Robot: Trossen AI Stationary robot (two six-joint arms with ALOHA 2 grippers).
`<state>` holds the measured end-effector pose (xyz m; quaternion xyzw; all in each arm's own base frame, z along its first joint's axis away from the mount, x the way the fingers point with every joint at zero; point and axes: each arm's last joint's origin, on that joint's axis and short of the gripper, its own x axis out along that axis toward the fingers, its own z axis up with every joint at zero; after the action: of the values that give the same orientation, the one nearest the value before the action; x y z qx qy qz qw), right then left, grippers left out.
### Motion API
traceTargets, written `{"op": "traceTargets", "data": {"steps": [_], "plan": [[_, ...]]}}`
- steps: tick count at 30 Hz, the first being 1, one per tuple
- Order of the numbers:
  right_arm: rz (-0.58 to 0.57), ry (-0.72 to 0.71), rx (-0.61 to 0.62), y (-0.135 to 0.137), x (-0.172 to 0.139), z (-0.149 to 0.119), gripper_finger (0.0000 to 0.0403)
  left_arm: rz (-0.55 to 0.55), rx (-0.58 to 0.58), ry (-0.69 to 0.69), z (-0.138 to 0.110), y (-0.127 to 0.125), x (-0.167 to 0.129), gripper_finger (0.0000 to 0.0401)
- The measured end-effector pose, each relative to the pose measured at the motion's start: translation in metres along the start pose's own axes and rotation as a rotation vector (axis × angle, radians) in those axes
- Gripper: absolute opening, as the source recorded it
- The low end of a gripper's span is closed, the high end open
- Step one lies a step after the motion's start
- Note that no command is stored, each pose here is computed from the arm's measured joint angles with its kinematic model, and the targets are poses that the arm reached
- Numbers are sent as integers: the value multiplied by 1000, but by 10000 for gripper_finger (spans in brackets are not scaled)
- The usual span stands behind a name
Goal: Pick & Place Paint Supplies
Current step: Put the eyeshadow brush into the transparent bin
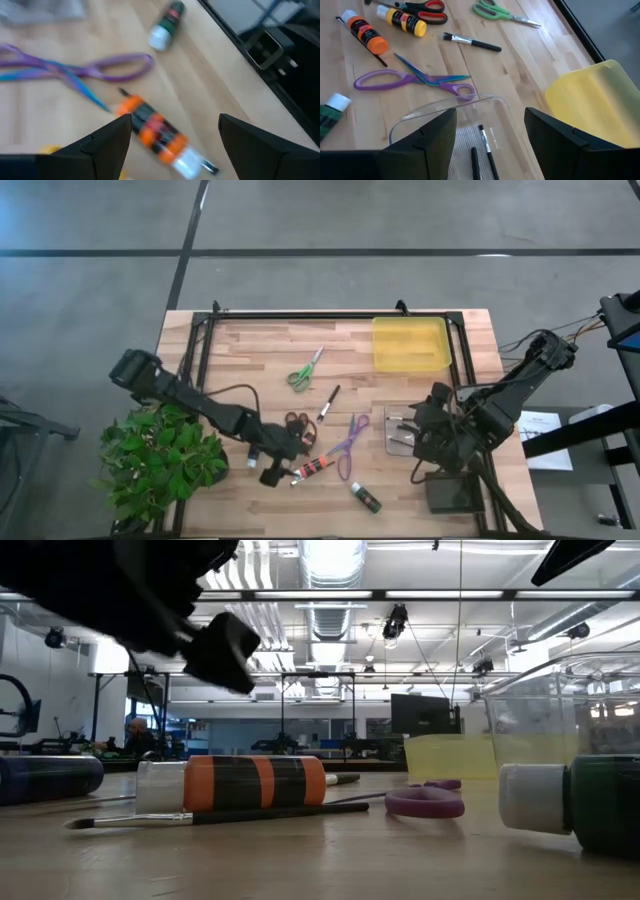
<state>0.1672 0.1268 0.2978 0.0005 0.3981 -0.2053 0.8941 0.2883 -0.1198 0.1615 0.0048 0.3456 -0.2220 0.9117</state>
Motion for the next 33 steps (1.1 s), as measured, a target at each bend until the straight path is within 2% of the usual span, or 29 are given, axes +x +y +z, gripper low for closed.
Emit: {"op": "traceTargets", "data": {"steps": [5,9,11,16,21,27,33], "plan": [[3,-1,3,0,0,0,234,-132,-54,49,-5,-13,10,307],[12,-6,10,-1,-1,1,234,-270,-144,82,-6,-22,10,306],[15,-5,14,0,-1,1,234,-297,-206,100,-6,-24,10,304],[17,-6,19,0,-1,1,234,-272,-390,172,-11,-22,10,281],[18,-7,24,0,-1,1,234,-236,-540,213,-14,-19,10,230],[21,-9,28,0,-1,1,234,-233,-551,219,-14,-19,10,166],[26,-10,32,1,-1,2,234,-213,-543,210,-14,-20,10,141]]}}
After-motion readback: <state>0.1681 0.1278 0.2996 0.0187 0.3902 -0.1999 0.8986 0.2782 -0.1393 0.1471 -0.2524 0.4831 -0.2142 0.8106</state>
